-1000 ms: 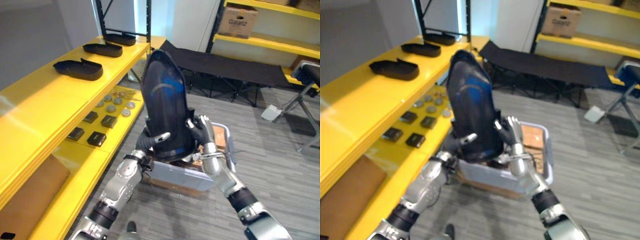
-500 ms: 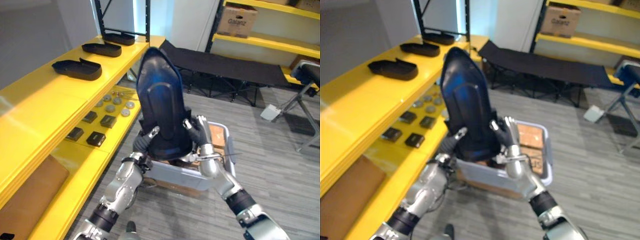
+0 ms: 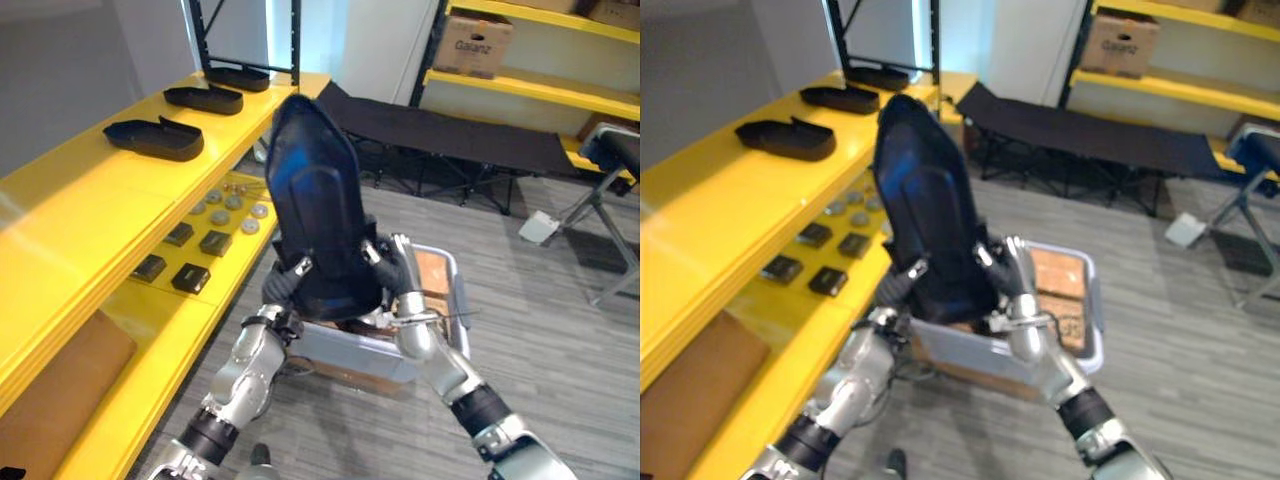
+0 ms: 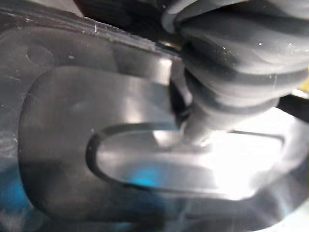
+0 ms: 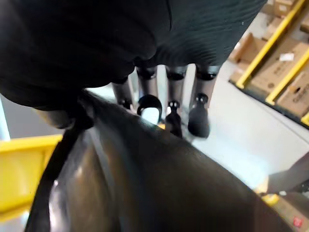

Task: Walk over and take plastic housings, then place them on the shelf

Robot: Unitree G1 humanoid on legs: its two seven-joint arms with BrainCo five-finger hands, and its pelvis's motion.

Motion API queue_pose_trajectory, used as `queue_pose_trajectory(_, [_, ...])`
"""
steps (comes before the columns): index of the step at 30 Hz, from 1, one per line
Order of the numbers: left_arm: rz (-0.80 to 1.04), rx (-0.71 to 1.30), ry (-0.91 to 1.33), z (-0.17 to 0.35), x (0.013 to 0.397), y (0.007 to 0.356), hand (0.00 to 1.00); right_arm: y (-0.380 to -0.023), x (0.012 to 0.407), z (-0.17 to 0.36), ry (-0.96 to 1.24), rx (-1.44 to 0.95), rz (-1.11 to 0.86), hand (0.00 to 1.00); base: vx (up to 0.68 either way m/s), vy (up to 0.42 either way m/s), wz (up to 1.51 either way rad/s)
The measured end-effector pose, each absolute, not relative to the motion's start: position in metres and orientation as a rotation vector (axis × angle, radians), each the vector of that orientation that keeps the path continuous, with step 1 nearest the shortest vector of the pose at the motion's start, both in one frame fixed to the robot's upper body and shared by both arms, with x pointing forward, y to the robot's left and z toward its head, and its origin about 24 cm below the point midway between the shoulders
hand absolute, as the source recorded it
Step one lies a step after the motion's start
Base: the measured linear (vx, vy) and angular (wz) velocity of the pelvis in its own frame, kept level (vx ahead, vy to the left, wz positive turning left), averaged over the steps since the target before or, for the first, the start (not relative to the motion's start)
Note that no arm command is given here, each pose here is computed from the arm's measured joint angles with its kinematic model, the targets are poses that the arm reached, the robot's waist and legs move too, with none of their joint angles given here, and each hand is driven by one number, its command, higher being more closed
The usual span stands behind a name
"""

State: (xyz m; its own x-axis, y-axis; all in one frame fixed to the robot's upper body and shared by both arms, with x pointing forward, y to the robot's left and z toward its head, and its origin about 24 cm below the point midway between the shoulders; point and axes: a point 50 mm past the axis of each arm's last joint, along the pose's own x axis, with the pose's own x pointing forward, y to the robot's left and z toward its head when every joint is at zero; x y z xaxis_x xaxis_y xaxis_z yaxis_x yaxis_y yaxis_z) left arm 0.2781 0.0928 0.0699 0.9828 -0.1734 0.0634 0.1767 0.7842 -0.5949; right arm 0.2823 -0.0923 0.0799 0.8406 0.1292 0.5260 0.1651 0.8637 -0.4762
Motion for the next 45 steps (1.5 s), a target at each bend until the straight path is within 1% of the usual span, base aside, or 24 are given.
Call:
queue_pose_trajectory(6, [-0.1,-0.69,-0.007,0.072,0.281,0.097,1.0,-0.081,0.271,0.072,-0.566,-0.463,0.01,0.0,0.0,0.0,0.0])
queue_pose_trajectory(10, [-0.071,-0.701,-0.019,0.074,0.281,0.1,1.0,-0.077,0.267,0.068,-0.547,-0.436,-0.007,0.0,0.0,0.0,-0.01])
queue_pose_trajectory(13, [0.028,-0.674,-0.107,0.087,0.28,0.107,1.0,-0.077,0.263,0.063,-0.52,-0.419,-0.038,0.0,0.0,0.0,-0.01])
queue_pose_trajectory(15, [0.15,-0.606,-0.209,0.099,0.279,0.118,1.0,-0.079,0.259,0.058,-0.491,-0.413,-0.071,0.0,0.0,0.0,0.0])
queue_pose_trajectory(16, [0.179,-0.588,-0.228,0.101,0.279,0.121,1.0,-0.081,0.259,0.06,-0.492,-0.405,-0.091,0.0,0.0,0.0,0.0])
queue_pose_trajectory(19, [0.348,-0.466,-0.278,0.101,0.274,0.144,1.0,-0.102,0.263,0.082,-0.54,-0.323,-0.25,0.0,-0.01,0.009,-0.06])
queue_pose_trajectory(22, [0.513,-0.391,-0.242,0.083,0.26,0.169,1.0,-0.131,0.261,0.099,-0.567,-0.229,-0.408,0.0,0.0,0.013,-0.13])
queue_pose_trajectory(23, [0.583,-0.364,-0.222,0.076,0.253,0.179,1.0,-0.144,0.257,0.1,-0.556,-0.178,-0.462,0.0,0.01,0.007,-0.07])
queue_pose_trajectory(24, [0.614,-0.356,-0.213,0.072,0.25,0.184,1.0,-0.15,0.255,0.099,-0.545,-0.157,-0.487,0.0,0.02,0.006,-0.04])
queue_pose_trajectory(25, [0.681,-0.34,-0.202,0.067,0.24,0.195,1.0,-0.167,0.246,0.093,-0.512,-0.099,-0.544,0.0,0.0,0.0,0.0])
queue_pose_trajectory(26, [0.708,-0.323,-0.204,0.067,0.236,0.199,1.0,-0.173,0.242,0.089,-0.497,-0.084,-0.563,0.0,0.0,0.0,0.0])
queue_pose_trajectory(28, [0.78,-0.25,-0.243,0.069,0.223,0.212,1.0,-0.201,0.225,0.073,-0.415,-0.039,-0.648,0.0,0.0,0.003,-0.02])
queue_pose_trajectory(31, [0.82,-0.223,-0.287,0.072,0.208,0.221,1.0,-0.22,0.209,0.058,-0.338,-0.04,-0.717,0.0,0.02,0.009,-0.07])
queue_pose_trajectory(33, [0.846,-0.202,-0.328,0.073,0.195,0.226,1.0,-0.232,0.194,0.038,-0.238,-0.038,-0.737,0.0,0.03,0.009,-0.16])
queue_pose_trajectory(36, [0.823,-0.189,-0.347,0.071,0.183,0.226,1.0,-0.241,0.175,0.009,-0.087,-0.044,-0.744,0.0,0.03,-0.004,-0.06])
queue_pose_trajectory(38, [0.794,-0.175,-0.351,0.07,0.18,0.226,1.0,-0.242,0.168,-0.002,-0.031,-0.022,-0.74,0.0,0.02,-0.006,-0.01])
queue_pose_trajectory(42, [0.765,-0.152,-0.359,0.069,0.171,0.228,1.0,-0.237,0.173,-0.003,-0.031,-0.009,-0.652,0.0,0.0,0.0,0.0])
queue_pose_trajectory(45, [0.81,-0.114,-0.386,0.075,0.161,0.238,1.0,-0.219,0.19,-0.002,-0.041,0.016,-0.549,0.0,0.01,0.006,0.05])
